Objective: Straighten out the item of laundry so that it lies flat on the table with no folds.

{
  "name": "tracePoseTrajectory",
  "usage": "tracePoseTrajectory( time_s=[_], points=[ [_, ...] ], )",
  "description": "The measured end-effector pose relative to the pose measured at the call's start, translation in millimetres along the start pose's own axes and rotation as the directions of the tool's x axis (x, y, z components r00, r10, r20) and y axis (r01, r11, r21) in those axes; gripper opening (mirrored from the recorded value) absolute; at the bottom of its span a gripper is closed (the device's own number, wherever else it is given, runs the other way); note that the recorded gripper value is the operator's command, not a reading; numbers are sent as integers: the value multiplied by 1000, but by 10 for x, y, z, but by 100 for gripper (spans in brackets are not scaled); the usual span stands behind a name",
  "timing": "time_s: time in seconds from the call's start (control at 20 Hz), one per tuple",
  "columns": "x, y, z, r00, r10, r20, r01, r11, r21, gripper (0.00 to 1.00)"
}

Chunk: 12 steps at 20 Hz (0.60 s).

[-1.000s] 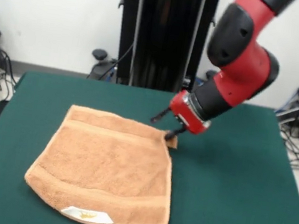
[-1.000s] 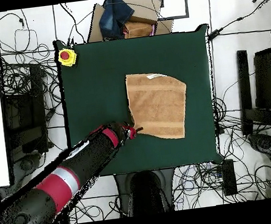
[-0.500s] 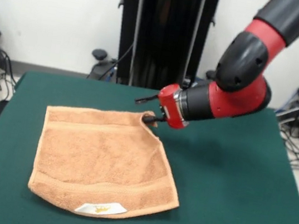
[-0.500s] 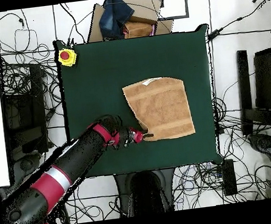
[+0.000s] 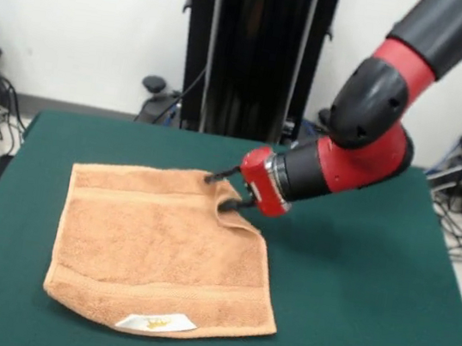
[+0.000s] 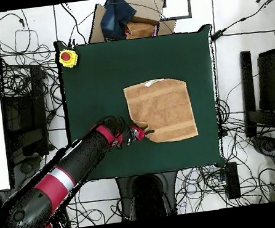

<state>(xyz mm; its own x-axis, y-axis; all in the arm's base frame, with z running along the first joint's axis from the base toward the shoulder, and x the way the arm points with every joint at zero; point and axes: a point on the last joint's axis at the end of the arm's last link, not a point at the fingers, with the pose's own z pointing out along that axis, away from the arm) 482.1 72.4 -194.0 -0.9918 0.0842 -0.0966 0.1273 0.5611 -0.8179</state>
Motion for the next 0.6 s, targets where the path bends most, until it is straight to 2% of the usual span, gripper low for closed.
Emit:
tracePoseTrajectory(
  time_s=[0.05,0.15,0.25,0.4,0.45,0.5,0.55,0.6],
  points=[
    [-83,53,27,999,39,30,-36,994,-103,100],
    [-107,-28,71,997,71,28,-66,986,-153,100],
    [-126,-196,141,991,131,2,-127,963,-239,100],
    [-145,-279,180,983,180,-23,-178,933,-314,100],
    [-149,-336,202,977,208,-44,-210,909,-360,100],
    [-152,-367,206,973,222,-56,-226,895,-384,100],
    [-153,-370,206,973,224,-57,-228,893,-388,100],
    [-157,-401,192,969,237,-72,-245,876,-415,100]
  ],
)
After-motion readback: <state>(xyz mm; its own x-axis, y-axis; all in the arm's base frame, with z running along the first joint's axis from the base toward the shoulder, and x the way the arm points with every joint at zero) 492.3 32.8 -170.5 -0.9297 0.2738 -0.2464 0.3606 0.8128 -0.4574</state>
